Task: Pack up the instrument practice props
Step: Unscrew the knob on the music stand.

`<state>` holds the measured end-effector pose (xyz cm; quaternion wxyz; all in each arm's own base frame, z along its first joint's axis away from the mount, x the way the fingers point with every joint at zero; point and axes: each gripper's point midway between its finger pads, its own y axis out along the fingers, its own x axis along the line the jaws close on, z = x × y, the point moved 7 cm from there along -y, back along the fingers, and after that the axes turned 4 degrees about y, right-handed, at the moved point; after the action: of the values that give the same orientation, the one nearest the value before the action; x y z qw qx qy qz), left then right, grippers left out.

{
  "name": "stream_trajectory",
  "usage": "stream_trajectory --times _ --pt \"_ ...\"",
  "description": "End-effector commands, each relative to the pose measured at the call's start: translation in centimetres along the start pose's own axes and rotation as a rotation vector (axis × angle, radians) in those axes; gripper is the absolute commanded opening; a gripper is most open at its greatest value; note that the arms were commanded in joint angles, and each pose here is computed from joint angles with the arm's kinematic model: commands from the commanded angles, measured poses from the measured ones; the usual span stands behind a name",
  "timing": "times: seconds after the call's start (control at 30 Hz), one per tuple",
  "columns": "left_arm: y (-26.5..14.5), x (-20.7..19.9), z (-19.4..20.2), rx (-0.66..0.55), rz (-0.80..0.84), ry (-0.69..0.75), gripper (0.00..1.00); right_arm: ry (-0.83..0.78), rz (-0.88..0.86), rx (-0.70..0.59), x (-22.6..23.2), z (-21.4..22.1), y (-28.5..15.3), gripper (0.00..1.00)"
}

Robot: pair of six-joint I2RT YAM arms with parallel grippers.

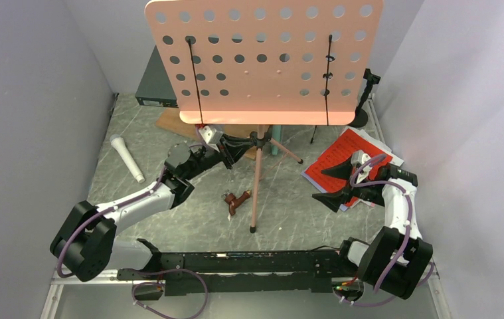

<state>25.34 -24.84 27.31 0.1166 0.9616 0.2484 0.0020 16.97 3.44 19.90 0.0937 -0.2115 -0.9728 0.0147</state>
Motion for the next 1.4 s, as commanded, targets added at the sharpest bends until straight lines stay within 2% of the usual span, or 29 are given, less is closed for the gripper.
stream_trajectory --times 0.0,0.07,0.3,0.37,0.47,0.8,0.9,0.97,1.1,1.37 --pt "0.2 -0.6 -1.7 -0.058 0.030 -0.048 0.04 -0.059 -0.004 -0.024 -0.2 -0.7 0.1 1.00" --pt "0.1 -0.7 -1.6 -0.045 0.004 -0.122 0.00 -0.060 -0.004 -0.024 -0.2 -0.8 0.1 1.00" --pt "0.1 -1.4 -1.7 0.030 -0.087 -0.537 0.01 -0.055 -0.008 -0.023 -0.3 -0.7 0.2 1.00" --pt "0.1 -1.7 -1.8 0.033 -0.118 -0.695 0.04 -0.056 -0.009 -0.022 -0.3 -0.7 0.2 1.00" --pt "-0.2 -1.8 -1.8 0.046 -0.199 -0.918 0.14 -0.053 -0.010 -0.022 -0.3 -0.7 0.2 1.00" --pt "-0.1 -1.8 -4.0 0.059 -0.385 -1.343 0.22 -0.048 -0.013 -0.018 -0.2 -0.5 0.2 1.00" --pt "0.0 -1.9 -4.5 0.061 -0.401 -1.383 0.29 -0.049 -0.012 -0.018 -0.2 -0.6 0.2 1.00" --pt "0.0 -1.9 -4.7 0.064 -0.411 -1.375 0.42 -0.049 -0.013 -0.018 -0.1 -0.6 0.2 1.00" --pt "-0.8 -1.6 -4.7 0.055 -0.467 -1.332 0.58 -0.052 -0.013 -0.015 -0.1 -0.5 0.2 1.00" --pt "-3.3 -1.7 -3.5 0.028 -0.536 -1.263 0.71 -0.089 -0.022 -0.002 0.1 -0.4 0.2 1.00"
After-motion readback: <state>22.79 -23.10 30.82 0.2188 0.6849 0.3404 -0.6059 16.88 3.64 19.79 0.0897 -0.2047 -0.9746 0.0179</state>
